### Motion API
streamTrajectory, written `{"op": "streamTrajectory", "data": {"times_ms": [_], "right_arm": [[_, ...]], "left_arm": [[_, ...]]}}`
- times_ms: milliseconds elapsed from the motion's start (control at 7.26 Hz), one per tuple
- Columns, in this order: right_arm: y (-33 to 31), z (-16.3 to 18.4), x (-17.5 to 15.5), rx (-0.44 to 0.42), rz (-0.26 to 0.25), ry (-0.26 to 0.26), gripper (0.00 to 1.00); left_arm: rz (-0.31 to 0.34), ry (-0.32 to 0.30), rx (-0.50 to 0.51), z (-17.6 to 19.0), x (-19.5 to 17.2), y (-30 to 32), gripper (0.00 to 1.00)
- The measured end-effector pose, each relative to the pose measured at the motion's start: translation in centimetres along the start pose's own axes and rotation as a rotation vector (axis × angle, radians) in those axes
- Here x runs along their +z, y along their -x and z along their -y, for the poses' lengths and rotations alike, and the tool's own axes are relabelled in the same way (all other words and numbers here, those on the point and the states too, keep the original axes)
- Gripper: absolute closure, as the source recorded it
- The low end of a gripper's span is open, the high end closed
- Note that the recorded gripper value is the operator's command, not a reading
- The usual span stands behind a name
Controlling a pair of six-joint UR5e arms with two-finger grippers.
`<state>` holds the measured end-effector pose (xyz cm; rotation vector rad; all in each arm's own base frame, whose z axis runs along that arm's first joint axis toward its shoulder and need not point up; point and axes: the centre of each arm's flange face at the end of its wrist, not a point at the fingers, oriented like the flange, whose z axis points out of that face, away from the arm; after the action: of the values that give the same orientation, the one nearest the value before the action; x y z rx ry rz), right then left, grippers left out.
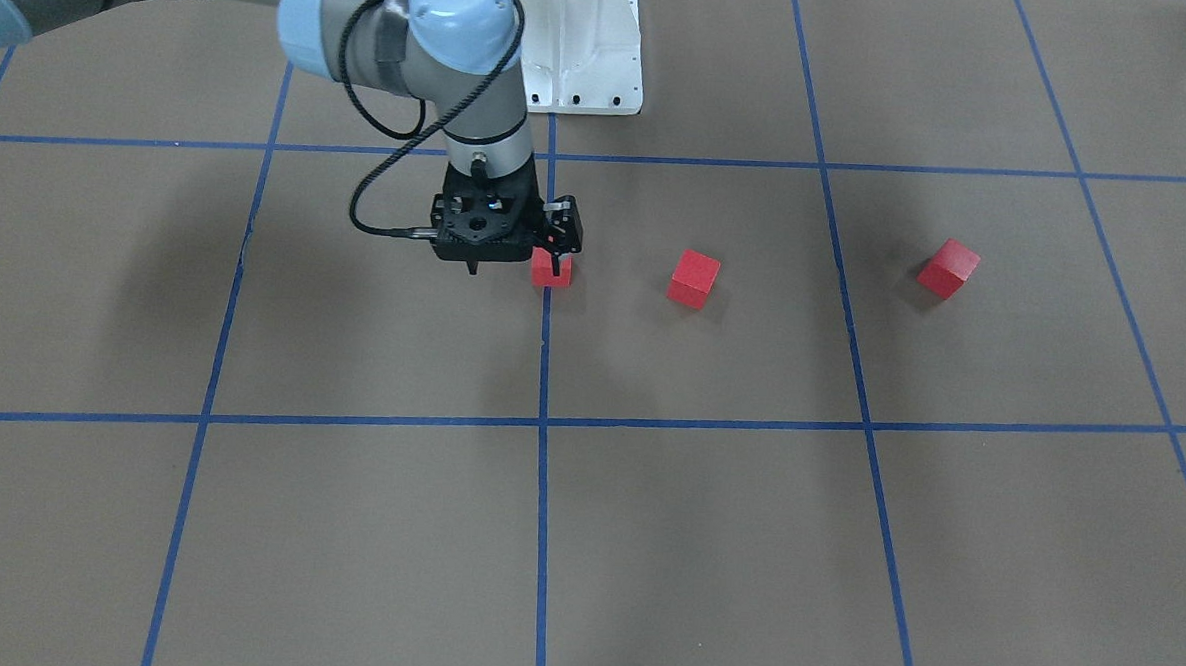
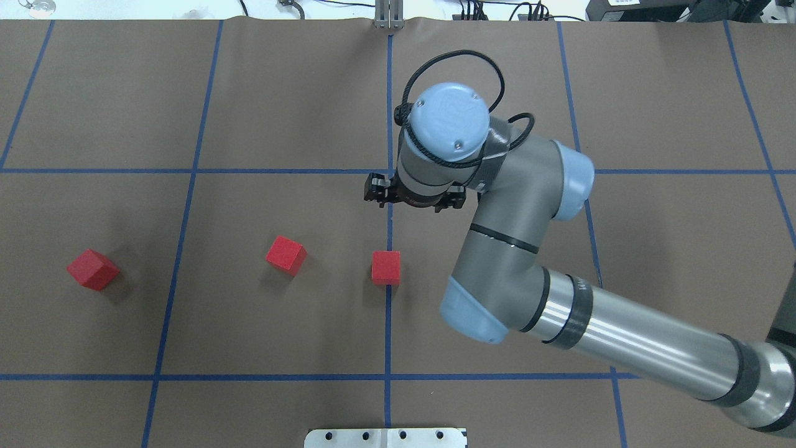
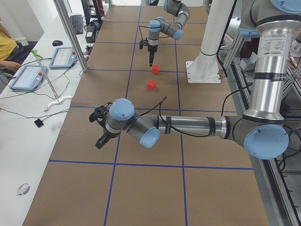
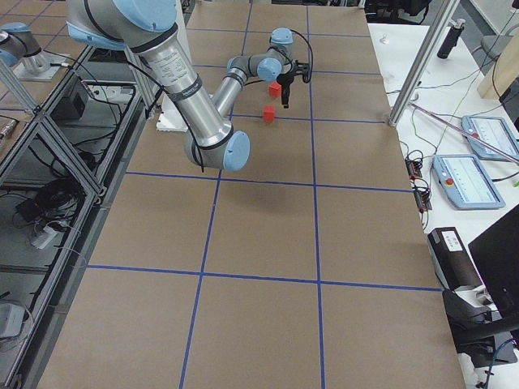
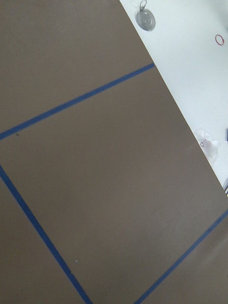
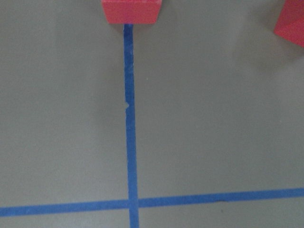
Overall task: Form red blocks into L shape at center
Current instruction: 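Release the cube at center and withdraw the right gripper while the left arm reaches in, then lower the left gripper onto the middle red cube and grasp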
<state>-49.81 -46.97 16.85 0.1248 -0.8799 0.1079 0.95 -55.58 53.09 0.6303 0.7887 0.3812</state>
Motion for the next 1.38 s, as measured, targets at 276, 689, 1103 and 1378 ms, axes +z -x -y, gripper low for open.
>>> {"op": "streamTrajectory", "data": {"times_ms": [276,689,1103,1378], "right_arm": [[-9.2,6.1,-3.9,-0.096,0.003,-0.003,0.01],[-25.6,12.9,-7.4,-0.262,-0.036,0.02,0.01],[-38.8,14.1,-9.3,-0.35,-0.075,0.048,0.01],[-41.6,13.9,-9.6,-0.356,-0.087,0.054,0.01]], "left_arm": [[-0.093,0.007,-0.062,3.7,2.6,-8.5,0.0],[-0.205,0.088,-0.14,8.0,9.7,-23.8,0.0],[-0.159,0.218,-0.165,11.2,14.6,-39.0,0.0],[-0.134,0.255,-0.163,9.9,17.1,-46.8,0.0]]}}
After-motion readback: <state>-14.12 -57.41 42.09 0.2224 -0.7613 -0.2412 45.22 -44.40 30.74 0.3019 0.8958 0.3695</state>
